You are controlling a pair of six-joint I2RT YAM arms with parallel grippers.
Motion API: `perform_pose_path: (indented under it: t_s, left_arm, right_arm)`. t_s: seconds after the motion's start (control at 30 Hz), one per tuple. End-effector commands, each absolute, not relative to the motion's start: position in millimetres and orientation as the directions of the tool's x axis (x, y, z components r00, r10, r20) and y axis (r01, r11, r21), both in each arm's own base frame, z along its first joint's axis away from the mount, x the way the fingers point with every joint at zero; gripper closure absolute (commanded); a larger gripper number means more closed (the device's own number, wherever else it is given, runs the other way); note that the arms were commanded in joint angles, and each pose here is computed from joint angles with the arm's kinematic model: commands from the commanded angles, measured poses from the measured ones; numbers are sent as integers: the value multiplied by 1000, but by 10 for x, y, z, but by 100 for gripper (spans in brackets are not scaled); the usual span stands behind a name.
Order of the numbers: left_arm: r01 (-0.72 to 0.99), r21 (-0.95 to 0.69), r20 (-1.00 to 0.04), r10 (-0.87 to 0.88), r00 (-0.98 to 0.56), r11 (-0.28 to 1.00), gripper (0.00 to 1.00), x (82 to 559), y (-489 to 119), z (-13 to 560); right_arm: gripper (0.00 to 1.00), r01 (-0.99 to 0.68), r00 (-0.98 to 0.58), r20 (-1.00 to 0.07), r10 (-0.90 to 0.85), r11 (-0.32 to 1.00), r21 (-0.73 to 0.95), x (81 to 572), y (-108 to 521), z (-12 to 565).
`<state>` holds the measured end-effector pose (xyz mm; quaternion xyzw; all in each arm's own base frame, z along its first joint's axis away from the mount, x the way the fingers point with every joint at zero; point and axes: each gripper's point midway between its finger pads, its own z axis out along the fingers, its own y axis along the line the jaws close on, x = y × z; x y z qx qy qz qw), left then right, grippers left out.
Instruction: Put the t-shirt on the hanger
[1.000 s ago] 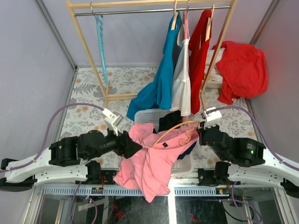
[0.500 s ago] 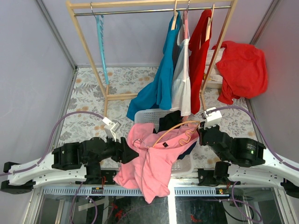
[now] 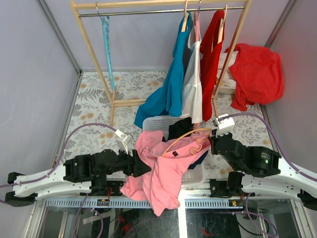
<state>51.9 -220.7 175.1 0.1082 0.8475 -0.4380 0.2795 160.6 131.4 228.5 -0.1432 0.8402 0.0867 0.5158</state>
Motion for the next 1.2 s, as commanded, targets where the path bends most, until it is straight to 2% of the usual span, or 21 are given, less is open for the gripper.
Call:
perform_pose_path:
  t_s: [0.0,0.83,0.9,1.17]
  left_arm:
    - [451,-740,-573,-117,-811,499,38,529,-2425,2003]
    - [513,-681,-629,-59,-775,522,40,552,-2874,1814]
    - [516,-679,-632,-58,-772,523,46,554,-2889,1822]
    - [528,-664,-653,-67,-754,530,85,573,-2774,2009]
  right_arm:
    - [100,-293,-406,-909,-96,956,30,1671,1327,2376]
    - [100,-307,-401,-911,-93,951,38,1663,1345,2394]
    - [100,-307,-400,-912,-91,951,40,1662,1342,2393]
    - [100,-309,-399,-912,-90,950,41,1665,1353,2400]
